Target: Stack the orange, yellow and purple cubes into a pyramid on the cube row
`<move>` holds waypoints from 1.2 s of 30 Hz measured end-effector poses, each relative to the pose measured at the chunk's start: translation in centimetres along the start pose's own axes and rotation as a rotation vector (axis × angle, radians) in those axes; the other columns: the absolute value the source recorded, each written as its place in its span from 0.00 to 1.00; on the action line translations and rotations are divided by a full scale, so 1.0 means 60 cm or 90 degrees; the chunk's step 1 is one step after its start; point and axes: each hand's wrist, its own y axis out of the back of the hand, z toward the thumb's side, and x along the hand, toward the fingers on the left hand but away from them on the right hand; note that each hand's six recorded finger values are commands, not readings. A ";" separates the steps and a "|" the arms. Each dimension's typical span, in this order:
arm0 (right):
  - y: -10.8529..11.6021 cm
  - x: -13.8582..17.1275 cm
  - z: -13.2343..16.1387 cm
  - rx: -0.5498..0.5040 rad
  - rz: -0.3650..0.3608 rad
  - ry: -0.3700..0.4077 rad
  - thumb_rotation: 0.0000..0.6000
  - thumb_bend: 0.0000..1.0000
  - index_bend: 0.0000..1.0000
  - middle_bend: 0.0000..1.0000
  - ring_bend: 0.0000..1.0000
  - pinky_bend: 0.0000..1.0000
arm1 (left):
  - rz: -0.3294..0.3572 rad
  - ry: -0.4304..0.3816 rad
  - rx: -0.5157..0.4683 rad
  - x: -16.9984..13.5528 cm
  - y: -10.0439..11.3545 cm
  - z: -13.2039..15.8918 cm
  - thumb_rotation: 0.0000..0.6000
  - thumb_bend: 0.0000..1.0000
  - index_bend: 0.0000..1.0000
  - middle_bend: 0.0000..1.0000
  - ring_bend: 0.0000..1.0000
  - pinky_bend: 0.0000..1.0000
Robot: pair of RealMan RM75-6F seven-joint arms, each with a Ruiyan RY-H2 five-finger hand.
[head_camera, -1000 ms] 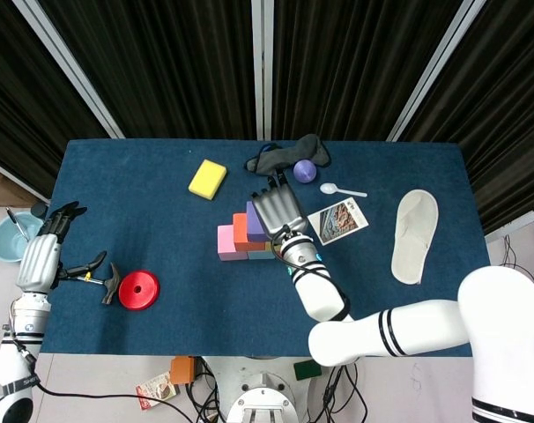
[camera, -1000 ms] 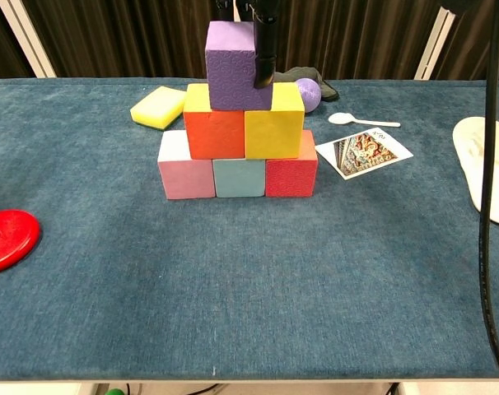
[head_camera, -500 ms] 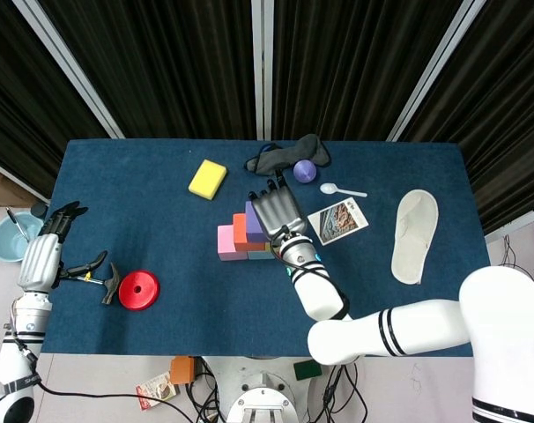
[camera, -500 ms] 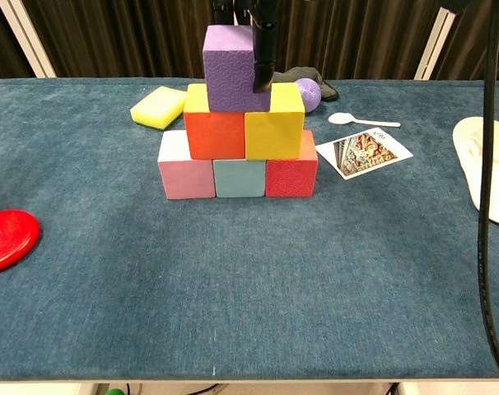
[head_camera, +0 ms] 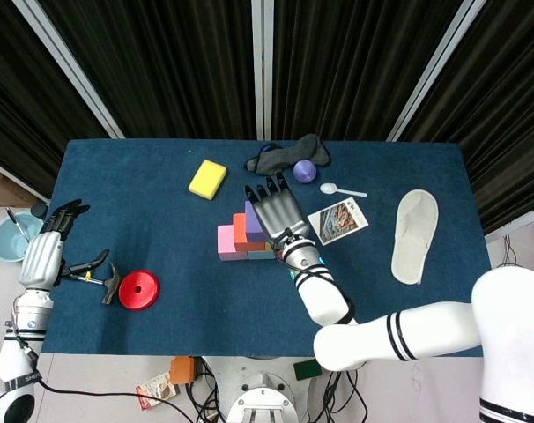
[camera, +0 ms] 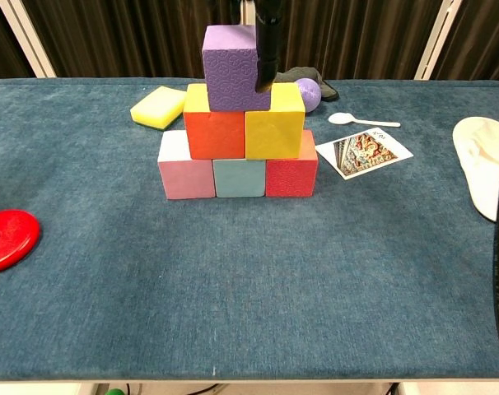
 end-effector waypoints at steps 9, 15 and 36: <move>0.044 0.060 -0.114 -0.083 -0.111 -0.029 1.00 0.16 0.00 0.04 0.00 0.00 | 0.004 0.019 0.090 0.001 0.030 -0.022 1.00 0.17 0.16 0.07 0.06 0.13; 0.021 0.125 -0.227 -0.130 -0.178 -0.045 1.00 0.20 0.00 0.07 0.00 0.00 | -0.003 0.066 0.175 -0.030 0.054 -0.067 1.00 0.17 0.16 0.07 0.06 0.13; -0.312 0.432 -0.459 -0.221 -0.220 -0.113 1.00 0.21 0.00 0.00 0.00 0.00 | 0.042 0.011 0.198 -0.191 0.026 -0.047 1.00 0.17 0.16 0.07 0.06 0.12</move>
